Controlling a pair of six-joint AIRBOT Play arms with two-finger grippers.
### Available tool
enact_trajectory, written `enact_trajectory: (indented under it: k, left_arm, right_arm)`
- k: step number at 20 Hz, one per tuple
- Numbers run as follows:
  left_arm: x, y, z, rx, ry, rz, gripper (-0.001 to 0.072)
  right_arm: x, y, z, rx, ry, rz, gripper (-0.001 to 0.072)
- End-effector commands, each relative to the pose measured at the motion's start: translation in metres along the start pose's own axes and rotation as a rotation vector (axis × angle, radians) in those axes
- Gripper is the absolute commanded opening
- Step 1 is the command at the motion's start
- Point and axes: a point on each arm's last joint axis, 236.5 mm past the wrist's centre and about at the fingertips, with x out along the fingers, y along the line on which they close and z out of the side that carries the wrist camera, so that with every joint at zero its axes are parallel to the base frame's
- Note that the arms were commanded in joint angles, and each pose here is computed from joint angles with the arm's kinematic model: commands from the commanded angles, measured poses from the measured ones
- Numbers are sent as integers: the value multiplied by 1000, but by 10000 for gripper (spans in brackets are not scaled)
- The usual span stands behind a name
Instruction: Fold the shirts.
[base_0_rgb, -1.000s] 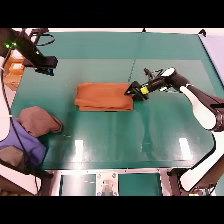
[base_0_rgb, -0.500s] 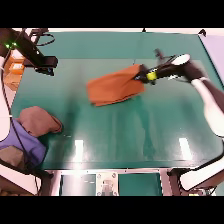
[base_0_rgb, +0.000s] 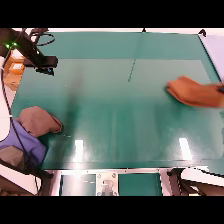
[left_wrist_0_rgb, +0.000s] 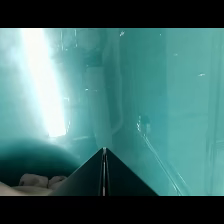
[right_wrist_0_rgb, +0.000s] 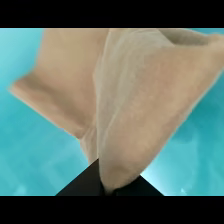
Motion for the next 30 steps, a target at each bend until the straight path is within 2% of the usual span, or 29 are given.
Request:
enact_trajectory:
  k: [1,6,10,11,12,13,15,17,19,20,22,24,27,30]
  left_arm:
    - [0,0,3,-1,-14,1,20]
    - [0,0,3,0,-12,-3,20]
    - [0,-1,4,0,-15,-4,20]
    - [0,-1,5,0,-19,-4,20]
    - [0,-1,6,1,-26,-5,20]
    - [0,-1,9,1,-36,-6,20]
    - [-1,-5,12,11,-53,-22,20]
    - [-1,-5,11,29,-47,-22,19]
    - [-6,-6,5,31,-34,-22,19]
    - [-11,-8,1,28,-28,-25,19]
    - [-17,-18,-12,9,-16,-61,19]
    - [-22,-35,-34,-1,-11,-125,19]
    - [-22,-49,-83,-24,2,-137,19]
    - [-3,-63,-141,-70,18,-146,19]
  right_arm:
    - [-23,-133,-28,273,-52,-173,9]
    - [-15,-229,-111,587,-93,-257,9]
    - [7,-242,-147,639,-53,-267,11]
    - [9,-241,-150,640,-44,-264,63]
    - [9,-239,-153,642,-26,-259,360]
    - [6,-234,-155,642,-1,-250,492]
    - [-18,-226,-149,636,50,-246,479]
    - [-59,-204,-125,701,51,-216,223]
    - [-87,-153,-72,619,-40,-96,38]
    - [-93,-122,-47,533,-86,-48,12]
    - [-91,-46,-12,321,-158,40,11]
    - [-74,41,-12,78,-162,141,11]
    - [-41,139,-81,-254,-15,226,10]
    - [-4,169,-178,-467,167,221,10]
